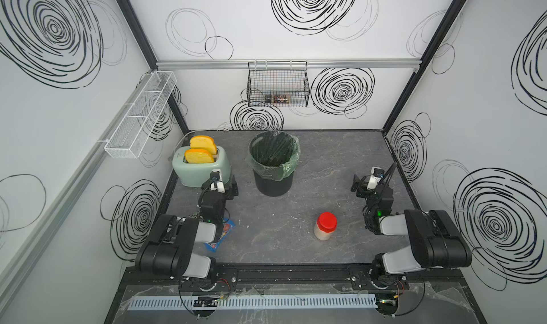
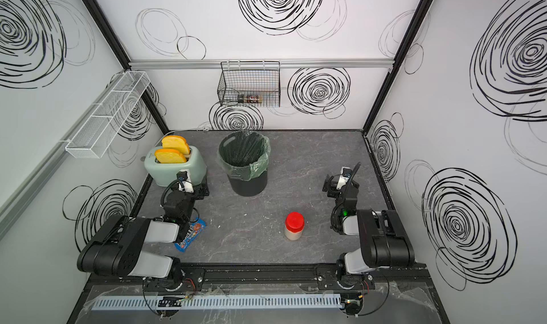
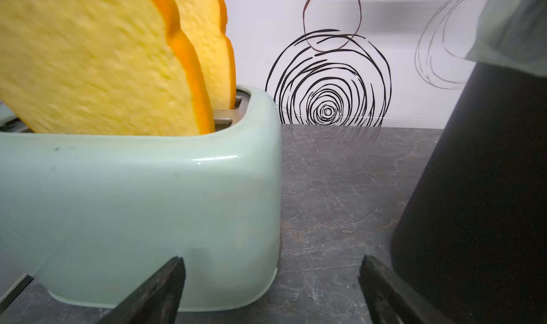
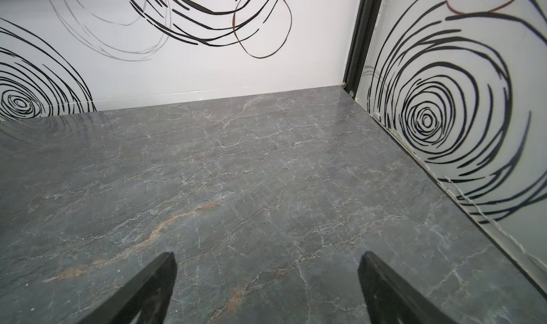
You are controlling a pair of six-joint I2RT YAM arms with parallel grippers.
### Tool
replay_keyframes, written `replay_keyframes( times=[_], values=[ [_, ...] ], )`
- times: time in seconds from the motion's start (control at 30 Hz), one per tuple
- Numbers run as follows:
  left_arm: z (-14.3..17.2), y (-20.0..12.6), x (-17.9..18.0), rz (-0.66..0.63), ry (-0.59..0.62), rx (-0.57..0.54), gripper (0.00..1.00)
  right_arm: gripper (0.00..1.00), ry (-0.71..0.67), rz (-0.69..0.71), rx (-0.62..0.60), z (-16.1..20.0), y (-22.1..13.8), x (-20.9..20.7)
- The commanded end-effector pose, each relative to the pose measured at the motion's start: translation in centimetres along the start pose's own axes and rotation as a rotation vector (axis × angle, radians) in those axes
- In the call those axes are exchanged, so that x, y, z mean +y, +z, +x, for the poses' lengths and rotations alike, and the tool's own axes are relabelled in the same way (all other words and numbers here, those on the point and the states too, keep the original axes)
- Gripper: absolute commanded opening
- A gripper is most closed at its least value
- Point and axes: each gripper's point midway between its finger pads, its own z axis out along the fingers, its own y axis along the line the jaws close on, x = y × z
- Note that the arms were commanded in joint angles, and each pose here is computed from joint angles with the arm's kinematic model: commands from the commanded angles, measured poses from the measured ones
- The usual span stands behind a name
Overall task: Empty expired oatmeal from jars
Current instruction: Pick up the jar from the center of the board.
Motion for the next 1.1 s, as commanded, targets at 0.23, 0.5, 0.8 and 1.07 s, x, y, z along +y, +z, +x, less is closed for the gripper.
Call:
replay_keyframes(
  times=[0.23, 0.5, 0.8, 1.07],
  values=[
    [-2.3, 0.3, 0.3, 0.007, -0.008, -0.084, 0.96, 0.98, 0.0, -0.006, -0.05, -1.4, 0.3, 0.2],
    [-2.3, 0.3, 0.3, 0.006, -0.008, -0.084, 0.96, 0.98, 0.004, -0.017, -0.048, -1.4, 0.2, 0.1],
    [-2.8, 0.8, -0.8, 0.061, 0.017, -0.07, 0.96, 0.98, -0.011, -0.12, -0.031, -1.4, 0.4, 1.1],
    [-5.5, -0.9, 0.3, -0.061, 0.006, -0.091, 0.96, 0.98, 0.041, 0.012, 0.035, -3.9, 0.3, -0.3]
  ],
)
